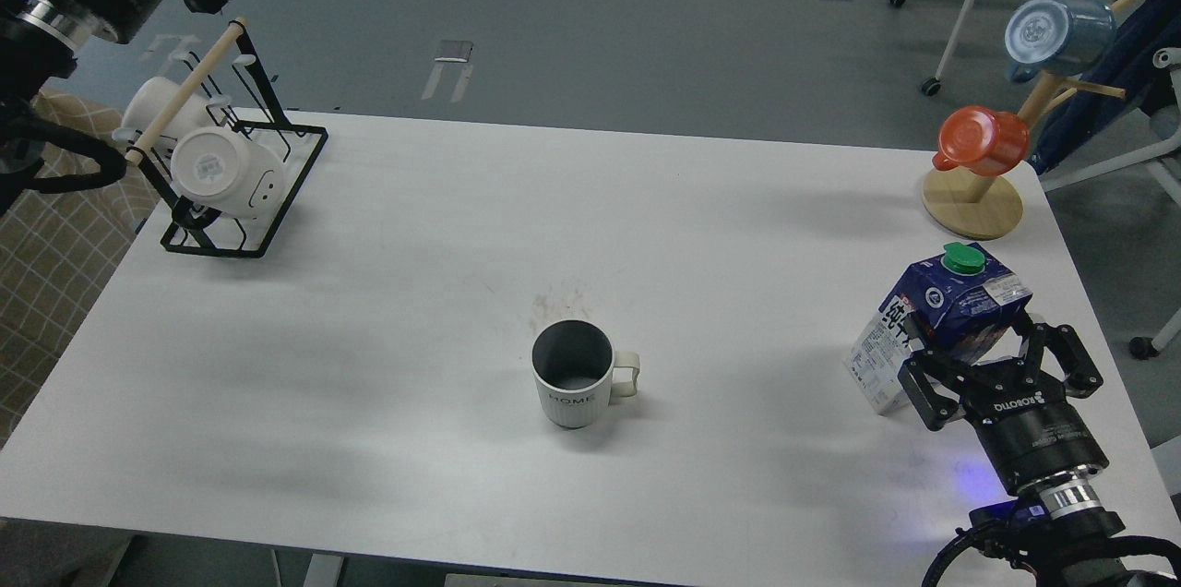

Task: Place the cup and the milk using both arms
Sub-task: 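Lift the milk carton and carry it beside the white mug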

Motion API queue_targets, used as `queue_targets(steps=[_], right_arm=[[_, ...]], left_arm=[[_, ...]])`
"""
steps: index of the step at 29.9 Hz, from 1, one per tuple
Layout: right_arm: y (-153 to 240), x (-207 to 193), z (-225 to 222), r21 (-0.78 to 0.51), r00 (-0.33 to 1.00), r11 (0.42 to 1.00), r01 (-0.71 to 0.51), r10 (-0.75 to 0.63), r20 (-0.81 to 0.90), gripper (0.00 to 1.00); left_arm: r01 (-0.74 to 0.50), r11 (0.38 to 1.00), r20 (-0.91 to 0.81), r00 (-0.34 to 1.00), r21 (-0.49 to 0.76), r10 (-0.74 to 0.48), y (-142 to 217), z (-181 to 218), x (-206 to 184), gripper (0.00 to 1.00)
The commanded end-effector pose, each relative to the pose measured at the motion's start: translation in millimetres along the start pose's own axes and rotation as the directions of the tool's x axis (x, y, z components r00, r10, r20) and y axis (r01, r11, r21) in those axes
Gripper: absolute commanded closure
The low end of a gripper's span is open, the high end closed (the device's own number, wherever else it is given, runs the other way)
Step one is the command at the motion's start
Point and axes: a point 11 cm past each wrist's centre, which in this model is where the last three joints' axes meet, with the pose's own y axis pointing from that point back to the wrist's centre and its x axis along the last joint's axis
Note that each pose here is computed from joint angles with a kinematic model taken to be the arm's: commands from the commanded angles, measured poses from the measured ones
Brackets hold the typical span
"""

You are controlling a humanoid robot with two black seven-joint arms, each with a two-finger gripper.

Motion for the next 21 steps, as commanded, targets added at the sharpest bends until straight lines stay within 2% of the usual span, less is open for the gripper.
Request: queue_targets(steps=[1,3,5,7,8,9,16,21], right_arm=[[-12.2,4.2,3.9,-0.012,1.0,1.0,-0.016,0.016,0.015,0.05],[-14.2,5.2,7.1,-0.018,1.0,1.0,-0.015,0.015,0.02,0.08],[-14.9,5.1,11.5,-0.026,1.0,1.0,-0.008,0.008,0.024,0.2],[-15.6,4.2,15.7,-0.039,1.0,0.999,0.0,0.001,0.023,0.36],[-15.6,4.2,15.7,-0.039,1.0,0.999,0.0,0.001,0.023,0.37],[-16.0,2.5,16.8,-0.041,1.0,0.999,0.011,-0.01,0.023,0.43],[-9.6,-16.2,21.0,-0.047,0.98,0.979,0.196,-0.197,-0.015,0.44],[-21.5,-24.7,38.2,-0.114,0.973,0.967,0.229,-0.232,-0.008,0.41]], left_arm=[[-0.002,1.0,0.003,1.0,0.003,0.002,0.7,0.2,0.8,0.04],[-0.001,1.0,0.003,1.0,0.003,0.001,0.4,0.3,0.5,0.04],[0.0,1.0,0.004,1.0,0.004,0.0,0.4,0.3,0.4,0.04],[0.0,1.0,0.004,1.0,0.003,0.0,0.5,0.8,0.4,0.04],[0.0,1.0,0.004,1.0,0.003,0.0,0.5,0.8,0.4,0.04],[-0.001,1.0,0.005,1.0,0.002,0.001,0.3,1.4,0.6,0.04],[0.002,1.0,0.007,1.0,0.005,-0.002,-0.1,1.0,-0.2,0.04],[0.002,1.0,0.011,1.0,0.005,-0.002,0.2,2.0,0.2,0.04]])
